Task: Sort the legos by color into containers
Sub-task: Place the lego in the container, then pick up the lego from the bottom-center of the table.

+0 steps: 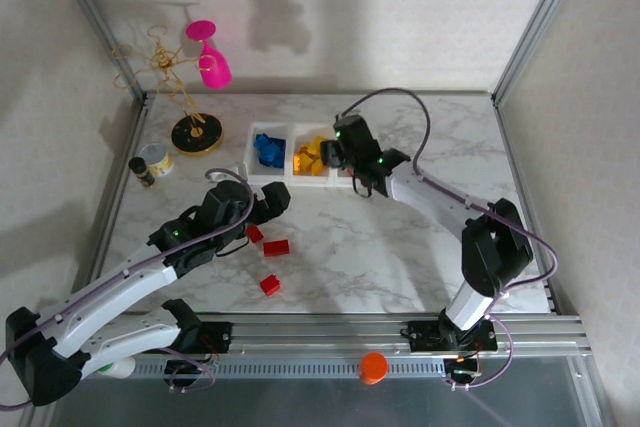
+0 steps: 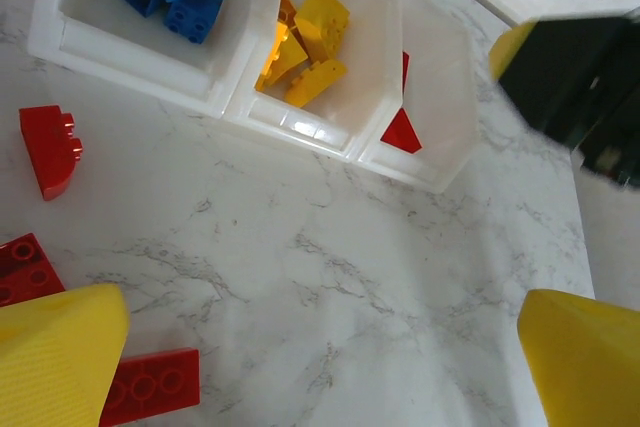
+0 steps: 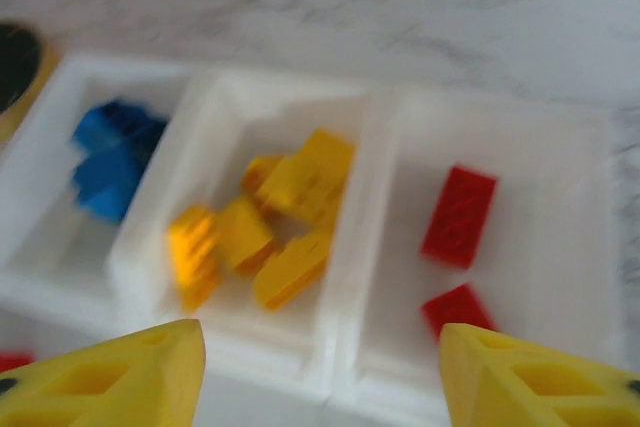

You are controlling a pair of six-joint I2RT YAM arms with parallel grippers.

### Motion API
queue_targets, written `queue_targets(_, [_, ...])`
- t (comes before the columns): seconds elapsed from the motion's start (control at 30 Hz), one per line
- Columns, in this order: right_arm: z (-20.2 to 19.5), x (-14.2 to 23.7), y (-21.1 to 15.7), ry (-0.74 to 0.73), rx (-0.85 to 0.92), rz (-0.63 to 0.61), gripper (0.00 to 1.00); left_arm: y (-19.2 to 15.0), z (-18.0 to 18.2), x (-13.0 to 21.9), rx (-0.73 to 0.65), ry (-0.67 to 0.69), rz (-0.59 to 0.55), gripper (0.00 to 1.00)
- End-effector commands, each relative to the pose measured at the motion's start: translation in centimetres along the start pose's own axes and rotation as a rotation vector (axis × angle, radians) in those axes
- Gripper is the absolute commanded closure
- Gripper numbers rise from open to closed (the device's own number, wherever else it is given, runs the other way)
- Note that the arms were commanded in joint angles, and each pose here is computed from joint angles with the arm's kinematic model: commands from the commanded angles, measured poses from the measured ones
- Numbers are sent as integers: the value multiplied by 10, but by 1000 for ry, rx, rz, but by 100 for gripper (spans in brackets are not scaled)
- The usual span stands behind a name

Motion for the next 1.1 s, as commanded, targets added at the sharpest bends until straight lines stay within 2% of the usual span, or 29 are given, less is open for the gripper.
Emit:
queue_targets(0.0, [20, 11, -45, 58, 54, 102, 34, 0, 17, 9, 2, 66, -20, 0])
queue_targets(0.17, [46, 27, -97, 185, 115, 188, 30, -7, 39, 18, 14, 142, -17, 1])
queue_targets(0.47, [84, 35, -168, 280, 290, 261, 22, -14, 66, 30, 47, 235, -37, 0])
queue_targets(0.77, [120, 17, -198, 359, 404, 310, 20, -16, 78, 37, 73, 274, -57, 0])
queue_targets(1.07, [132, -1, -212, 377, 470, 341, 16, -13, 83, 46, 102, 282, -96, 0])
Point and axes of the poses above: each hand's point on the last joint's axis, 136 mm out from that joint toward the fingers, its own x axis back along the fingers, its own z axis along the line the jaws close on, y = z × x, the point moved 6 cm from there along x, back along the fingers
